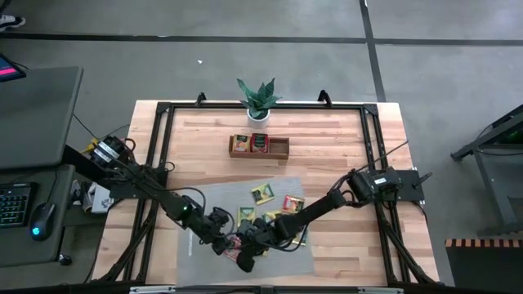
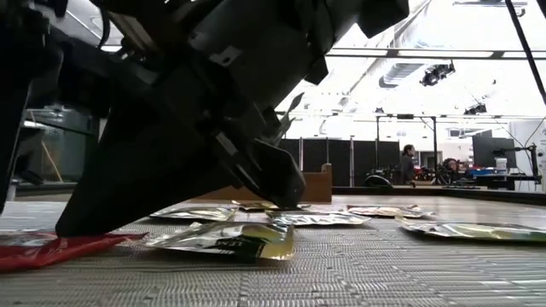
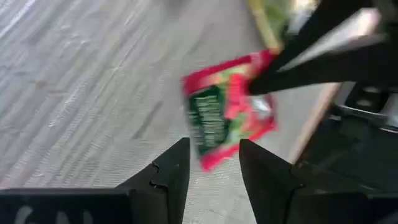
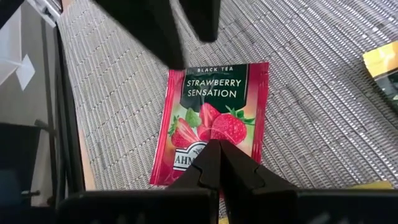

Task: Pick & Place Tea
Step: Put the red tea bag into the middle section of the wooden organizer

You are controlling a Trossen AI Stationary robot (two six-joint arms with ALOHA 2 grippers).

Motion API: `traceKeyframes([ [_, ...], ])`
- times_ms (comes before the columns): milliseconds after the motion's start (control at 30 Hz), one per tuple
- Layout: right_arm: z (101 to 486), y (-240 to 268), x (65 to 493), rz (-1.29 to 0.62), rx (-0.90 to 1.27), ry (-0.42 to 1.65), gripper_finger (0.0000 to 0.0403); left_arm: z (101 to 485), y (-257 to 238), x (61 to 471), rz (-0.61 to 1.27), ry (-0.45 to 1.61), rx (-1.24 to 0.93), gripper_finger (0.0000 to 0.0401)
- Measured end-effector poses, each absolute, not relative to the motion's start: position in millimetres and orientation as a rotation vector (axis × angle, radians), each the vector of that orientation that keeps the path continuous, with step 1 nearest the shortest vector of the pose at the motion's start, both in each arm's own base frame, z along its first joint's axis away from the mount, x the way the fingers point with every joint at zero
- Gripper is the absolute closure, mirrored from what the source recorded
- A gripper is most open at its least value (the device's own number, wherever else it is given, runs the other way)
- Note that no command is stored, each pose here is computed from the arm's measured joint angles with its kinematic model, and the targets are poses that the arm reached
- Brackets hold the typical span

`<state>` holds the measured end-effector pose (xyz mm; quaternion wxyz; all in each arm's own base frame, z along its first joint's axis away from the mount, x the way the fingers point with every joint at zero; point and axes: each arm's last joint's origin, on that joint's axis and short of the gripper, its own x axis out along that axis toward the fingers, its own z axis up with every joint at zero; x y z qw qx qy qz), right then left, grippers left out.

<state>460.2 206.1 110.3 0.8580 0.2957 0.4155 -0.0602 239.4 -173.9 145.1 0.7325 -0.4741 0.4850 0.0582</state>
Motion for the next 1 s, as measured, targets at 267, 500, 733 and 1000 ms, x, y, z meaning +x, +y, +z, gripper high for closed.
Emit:
traceKeyframes([
  [267, 110, 199, 463, -0.16, 0.666, 0.867, 0.0403, 144, -173, 238, 0.172, 1.079, -1.087, 0.0264],
  [500, 110, 197, 464, -0.191, 0.656, 0.844, 0.0403, 142, -173, 235, 0.197, 1.143, -1.121, 0.0264],
  [733, 110, 193, 466, -0.21, 0.658, 0.833, 0.0403, 143, -174, 235, 0.18, 1.165, -1.145, 0.0264],
  [1000, 112, 184, 472, -0.219, 0.667, 0.793, 0.0403, 143, -174, 235, 0.186, 1.162, -1.141, 0.0264],
])
